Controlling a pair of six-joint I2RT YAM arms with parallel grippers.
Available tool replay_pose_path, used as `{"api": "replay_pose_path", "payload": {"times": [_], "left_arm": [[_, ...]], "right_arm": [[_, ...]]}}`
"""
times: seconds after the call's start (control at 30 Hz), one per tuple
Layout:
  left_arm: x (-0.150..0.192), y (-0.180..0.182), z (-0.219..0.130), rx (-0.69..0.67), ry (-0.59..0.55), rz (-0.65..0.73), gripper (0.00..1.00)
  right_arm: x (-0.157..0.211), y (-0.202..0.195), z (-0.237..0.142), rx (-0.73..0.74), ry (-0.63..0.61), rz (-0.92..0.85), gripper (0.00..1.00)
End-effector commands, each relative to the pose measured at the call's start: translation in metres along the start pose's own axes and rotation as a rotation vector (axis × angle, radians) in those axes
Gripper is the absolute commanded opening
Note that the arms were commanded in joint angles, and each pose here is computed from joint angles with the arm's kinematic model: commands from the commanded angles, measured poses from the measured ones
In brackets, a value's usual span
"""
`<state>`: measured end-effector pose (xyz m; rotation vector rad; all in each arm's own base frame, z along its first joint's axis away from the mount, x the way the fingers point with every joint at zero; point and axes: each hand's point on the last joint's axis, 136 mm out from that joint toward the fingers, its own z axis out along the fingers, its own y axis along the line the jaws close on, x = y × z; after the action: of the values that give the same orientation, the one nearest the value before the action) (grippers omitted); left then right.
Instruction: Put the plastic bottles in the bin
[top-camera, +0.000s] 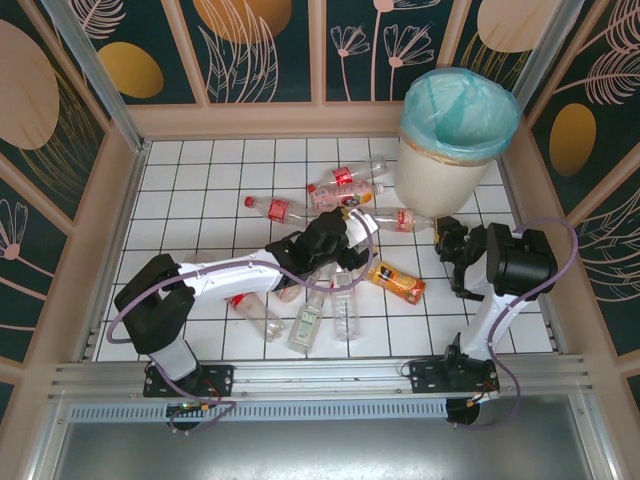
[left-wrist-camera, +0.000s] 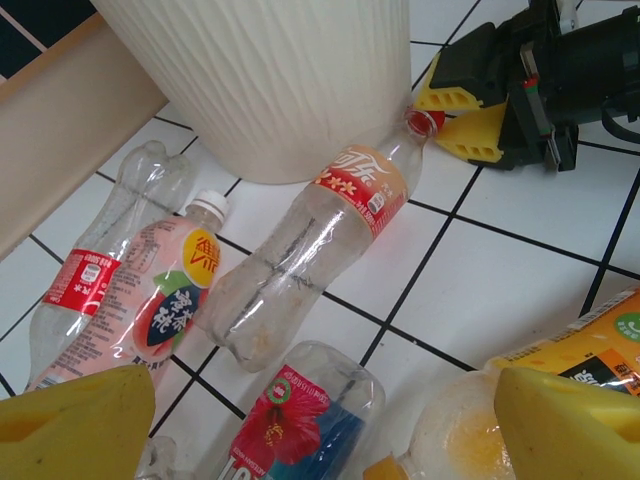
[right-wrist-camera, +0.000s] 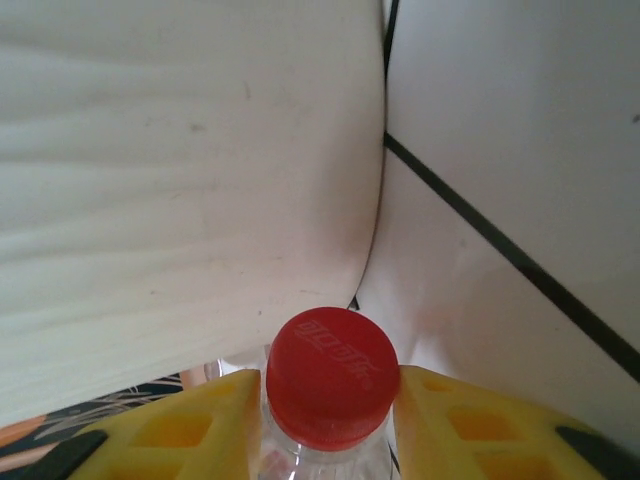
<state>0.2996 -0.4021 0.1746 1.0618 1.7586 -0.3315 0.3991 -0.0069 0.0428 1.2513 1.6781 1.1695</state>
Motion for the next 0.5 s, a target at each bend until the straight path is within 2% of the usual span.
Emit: {"api": "replay_pose_path", "payload": {"times": [0.0,0.47], "left_arm": [[-0.006,0.003,-0.010,-0.017,-0.016,0.008,0.88],[-0.007,0.008,-0.026,-0.036,-0.049,-0.019,0.88]], "right_arm": [[-0.007,-0.005,0.001,0.040,-0.040,-0.036,0.33],[-0.016,0.044,-0.033,0.001,-0.132,-0.247,0.25]]}}
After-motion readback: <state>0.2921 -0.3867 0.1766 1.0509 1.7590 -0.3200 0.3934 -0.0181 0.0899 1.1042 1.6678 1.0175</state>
